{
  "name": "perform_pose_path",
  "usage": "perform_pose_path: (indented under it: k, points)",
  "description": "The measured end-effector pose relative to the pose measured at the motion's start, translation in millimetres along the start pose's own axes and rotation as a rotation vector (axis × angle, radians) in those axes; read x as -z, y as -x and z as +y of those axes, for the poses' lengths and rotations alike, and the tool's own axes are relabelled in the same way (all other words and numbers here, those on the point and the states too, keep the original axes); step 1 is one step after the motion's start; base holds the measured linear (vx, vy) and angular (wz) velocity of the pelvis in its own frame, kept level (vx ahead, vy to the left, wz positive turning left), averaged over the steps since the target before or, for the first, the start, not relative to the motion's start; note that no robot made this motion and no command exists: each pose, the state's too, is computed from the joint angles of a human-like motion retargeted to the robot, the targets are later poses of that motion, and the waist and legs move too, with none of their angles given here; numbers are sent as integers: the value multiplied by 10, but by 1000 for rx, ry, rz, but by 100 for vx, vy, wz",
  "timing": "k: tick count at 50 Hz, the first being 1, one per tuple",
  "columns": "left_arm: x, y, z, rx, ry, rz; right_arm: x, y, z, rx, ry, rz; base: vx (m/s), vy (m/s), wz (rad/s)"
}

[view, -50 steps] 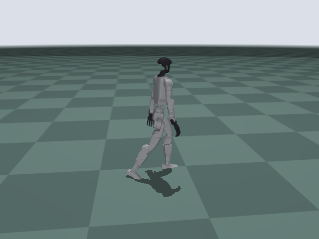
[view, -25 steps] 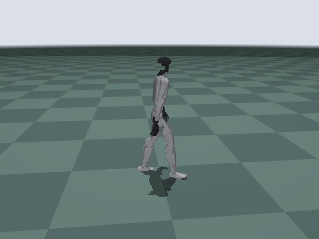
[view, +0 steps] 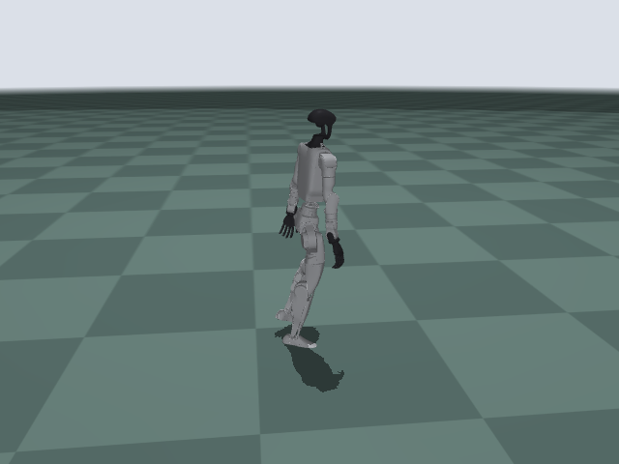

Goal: Walk run

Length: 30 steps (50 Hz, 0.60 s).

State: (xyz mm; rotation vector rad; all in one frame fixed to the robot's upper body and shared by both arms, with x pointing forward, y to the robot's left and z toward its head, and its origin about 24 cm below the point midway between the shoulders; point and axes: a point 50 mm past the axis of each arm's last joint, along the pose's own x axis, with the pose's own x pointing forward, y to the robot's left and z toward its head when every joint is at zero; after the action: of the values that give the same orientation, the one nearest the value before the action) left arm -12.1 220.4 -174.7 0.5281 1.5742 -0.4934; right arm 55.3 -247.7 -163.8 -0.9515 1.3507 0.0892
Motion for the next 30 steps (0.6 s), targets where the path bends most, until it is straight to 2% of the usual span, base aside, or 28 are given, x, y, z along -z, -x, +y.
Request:
perform_pose_path:
  k: [5, 10, 16, 25, 30]
  points:
    - [-40, -14, -100, 35, 76, -3, -317, -65, -328, 113, -8, -119, 58, -5, -17]
    - [-109, -9, -48, 75, -9, -17, -546, -48, -427, 172, -56, -204, 57, -1, -42]
    - [-37, 16, 126, 19, -94, 20, -432, -11, -155, 70, -40, -186, 69, 4, -39]
    - [30, 26, 141, 21, 131, 18, 145, 149, 424, -93, 35, -4, 85, 12, -57]
    - [-111, 85, 490, -96, 83, -42, 192, 176, 487, -95, -19, 15, 54, 5, -38]
